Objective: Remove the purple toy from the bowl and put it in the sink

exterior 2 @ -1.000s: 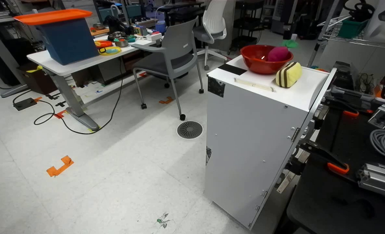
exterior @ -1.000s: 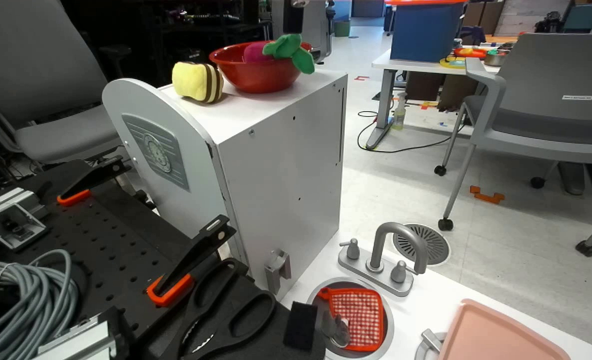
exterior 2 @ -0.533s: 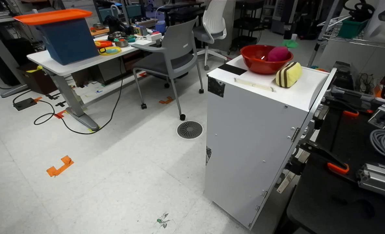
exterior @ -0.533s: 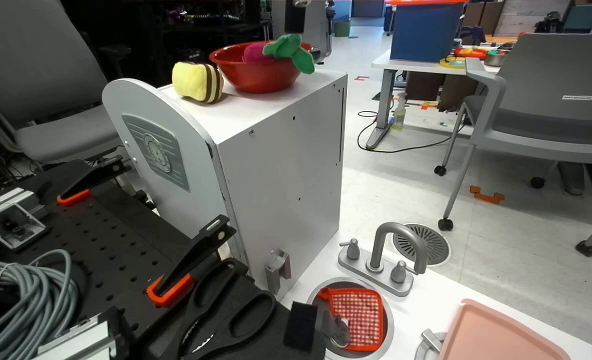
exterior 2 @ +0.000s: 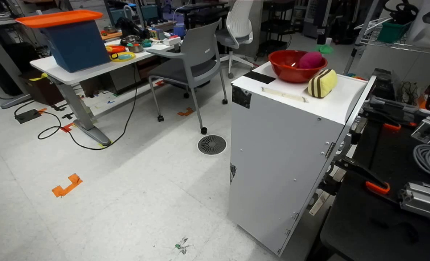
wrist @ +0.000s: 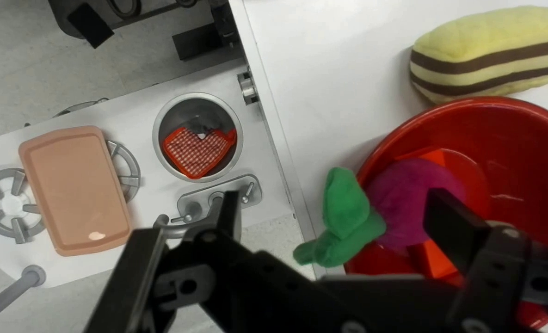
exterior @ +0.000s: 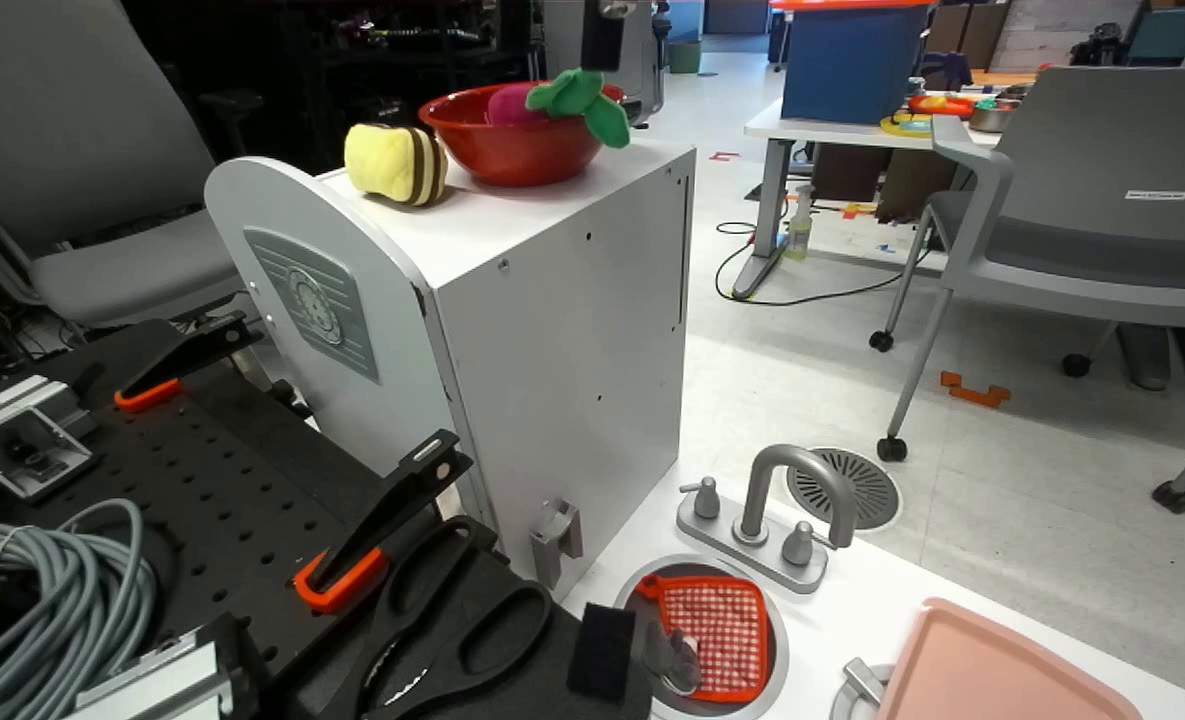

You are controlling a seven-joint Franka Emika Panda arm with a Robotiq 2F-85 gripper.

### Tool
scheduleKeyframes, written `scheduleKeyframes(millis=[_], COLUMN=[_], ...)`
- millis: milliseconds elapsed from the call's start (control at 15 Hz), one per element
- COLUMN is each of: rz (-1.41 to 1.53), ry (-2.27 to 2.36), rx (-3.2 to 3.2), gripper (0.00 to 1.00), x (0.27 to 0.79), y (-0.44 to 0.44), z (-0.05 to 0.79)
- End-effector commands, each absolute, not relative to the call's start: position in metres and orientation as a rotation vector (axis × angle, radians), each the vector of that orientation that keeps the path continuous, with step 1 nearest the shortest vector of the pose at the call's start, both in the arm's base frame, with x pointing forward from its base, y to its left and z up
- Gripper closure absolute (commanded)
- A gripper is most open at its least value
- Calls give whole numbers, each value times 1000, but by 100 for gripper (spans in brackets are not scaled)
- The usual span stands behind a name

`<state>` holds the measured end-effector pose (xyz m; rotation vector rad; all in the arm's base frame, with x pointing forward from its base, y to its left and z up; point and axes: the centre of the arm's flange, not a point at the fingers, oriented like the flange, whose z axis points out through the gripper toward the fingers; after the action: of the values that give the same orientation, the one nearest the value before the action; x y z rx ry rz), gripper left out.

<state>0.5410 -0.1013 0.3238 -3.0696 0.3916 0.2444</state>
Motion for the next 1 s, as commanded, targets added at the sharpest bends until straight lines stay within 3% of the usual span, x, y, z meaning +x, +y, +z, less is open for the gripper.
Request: scheduleKeyframes(millis=[0,533,600,933], rz=[284,364,365,343], ry=[396,397,396,388], rx=[-3093,-3080,-3082,-3089], gripper=[0,2,20,55], x=[555,568,569,570], y=[-106,-103,-102,-97], z=[327,306,305,309])
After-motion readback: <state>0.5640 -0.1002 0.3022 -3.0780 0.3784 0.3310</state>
